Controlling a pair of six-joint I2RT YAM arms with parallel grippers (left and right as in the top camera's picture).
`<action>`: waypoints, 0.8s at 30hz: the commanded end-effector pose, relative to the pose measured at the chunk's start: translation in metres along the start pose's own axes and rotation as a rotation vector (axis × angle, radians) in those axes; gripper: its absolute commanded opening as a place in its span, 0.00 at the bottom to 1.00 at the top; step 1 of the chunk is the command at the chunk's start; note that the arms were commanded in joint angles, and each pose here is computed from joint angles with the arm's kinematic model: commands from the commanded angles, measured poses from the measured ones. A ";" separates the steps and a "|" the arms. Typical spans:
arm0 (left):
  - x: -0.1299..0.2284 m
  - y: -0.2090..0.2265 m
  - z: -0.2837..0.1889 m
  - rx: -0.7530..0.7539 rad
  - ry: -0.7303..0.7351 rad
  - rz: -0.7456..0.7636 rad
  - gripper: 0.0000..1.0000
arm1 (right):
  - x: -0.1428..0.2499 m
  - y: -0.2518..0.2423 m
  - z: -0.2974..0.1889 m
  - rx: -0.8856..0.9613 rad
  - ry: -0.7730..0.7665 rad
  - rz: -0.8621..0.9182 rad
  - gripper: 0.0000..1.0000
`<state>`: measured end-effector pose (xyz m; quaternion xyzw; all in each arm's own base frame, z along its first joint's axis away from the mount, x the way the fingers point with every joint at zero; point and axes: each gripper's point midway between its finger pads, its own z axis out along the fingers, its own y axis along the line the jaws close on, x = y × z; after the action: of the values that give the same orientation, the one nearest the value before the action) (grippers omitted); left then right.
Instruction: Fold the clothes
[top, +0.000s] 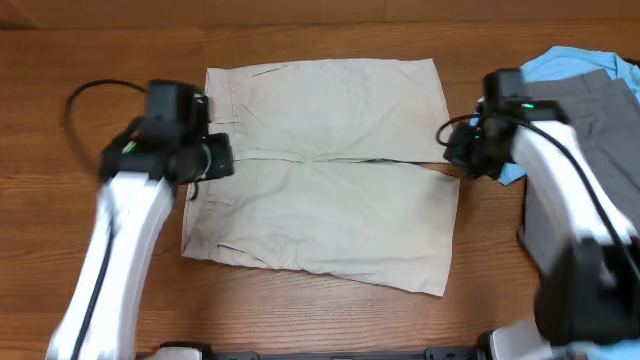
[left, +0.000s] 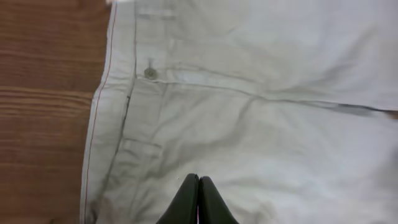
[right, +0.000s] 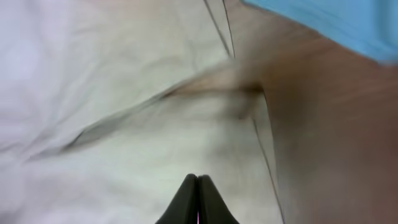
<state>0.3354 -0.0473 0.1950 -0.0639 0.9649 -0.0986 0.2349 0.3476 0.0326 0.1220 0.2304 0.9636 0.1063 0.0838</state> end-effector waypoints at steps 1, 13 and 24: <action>0.014 -0.015 -0.054 0.080 -0.056 -0.059 0.04 | 0.026 0.004 -0.069 -0.067 -0.064 0.087 0.04; 0.071 0.002 -0.053 0.018 0.118 -0.085 0.40 | 0.161 -0.027 -0.133 -0.124 0.009 0.140 0.12; 0.083 0.008 -0.021 -0.023 0.256 -0.143 1.00 | 0.191 -0.048 -0.066 -0.066 0.163 0.198 0.35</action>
<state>0.2521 -0.0479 0.1835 -0.1100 0.9807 -0.1079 0.1200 0.1480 0.0627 0.1714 0.3080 0.9368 0.1626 0.0323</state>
